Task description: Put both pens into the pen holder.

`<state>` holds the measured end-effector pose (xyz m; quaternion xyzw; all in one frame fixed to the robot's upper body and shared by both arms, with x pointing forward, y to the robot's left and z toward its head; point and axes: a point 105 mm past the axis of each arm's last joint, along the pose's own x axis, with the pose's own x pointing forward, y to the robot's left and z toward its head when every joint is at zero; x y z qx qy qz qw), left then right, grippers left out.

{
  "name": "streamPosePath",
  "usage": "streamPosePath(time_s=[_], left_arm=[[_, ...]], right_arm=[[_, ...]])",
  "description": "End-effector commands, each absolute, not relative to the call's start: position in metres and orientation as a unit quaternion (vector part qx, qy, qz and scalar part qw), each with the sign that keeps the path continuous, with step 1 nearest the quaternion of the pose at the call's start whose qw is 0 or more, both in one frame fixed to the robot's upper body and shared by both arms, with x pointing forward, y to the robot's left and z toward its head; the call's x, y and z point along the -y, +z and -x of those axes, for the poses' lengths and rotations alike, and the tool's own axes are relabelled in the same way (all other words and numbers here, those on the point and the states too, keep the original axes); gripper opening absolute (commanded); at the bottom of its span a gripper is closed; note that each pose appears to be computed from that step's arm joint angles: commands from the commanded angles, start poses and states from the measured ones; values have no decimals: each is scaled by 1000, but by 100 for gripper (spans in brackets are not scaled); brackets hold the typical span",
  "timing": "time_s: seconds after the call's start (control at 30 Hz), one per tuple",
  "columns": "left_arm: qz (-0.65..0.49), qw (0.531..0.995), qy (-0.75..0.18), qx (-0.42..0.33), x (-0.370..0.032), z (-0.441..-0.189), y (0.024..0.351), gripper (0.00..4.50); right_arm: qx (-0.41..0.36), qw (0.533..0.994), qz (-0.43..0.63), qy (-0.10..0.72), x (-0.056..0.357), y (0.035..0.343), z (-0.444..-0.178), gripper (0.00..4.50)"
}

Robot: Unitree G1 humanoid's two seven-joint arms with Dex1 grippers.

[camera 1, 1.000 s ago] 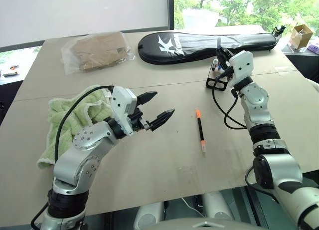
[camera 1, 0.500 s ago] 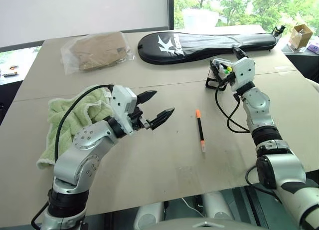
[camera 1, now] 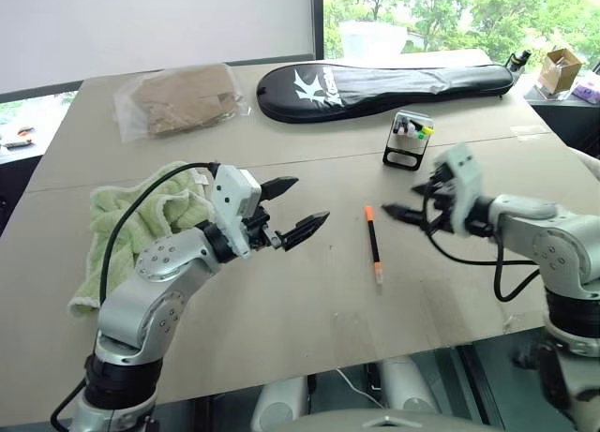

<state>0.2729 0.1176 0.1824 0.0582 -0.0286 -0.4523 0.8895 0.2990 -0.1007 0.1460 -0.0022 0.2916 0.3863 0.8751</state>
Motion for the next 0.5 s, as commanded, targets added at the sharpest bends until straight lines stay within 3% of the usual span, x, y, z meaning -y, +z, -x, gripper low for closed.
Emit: streamPosePath(time_s=[0.03,0.5], left_arm=[[-68,881,-467,30,-119,-268,185,450],[-75,870,-487,-9,-132,-249,172,450]], right_arm=[[-331,878,5,346,101,135,-303,447],[-386,889,-7,245,77,107,-333,447]])
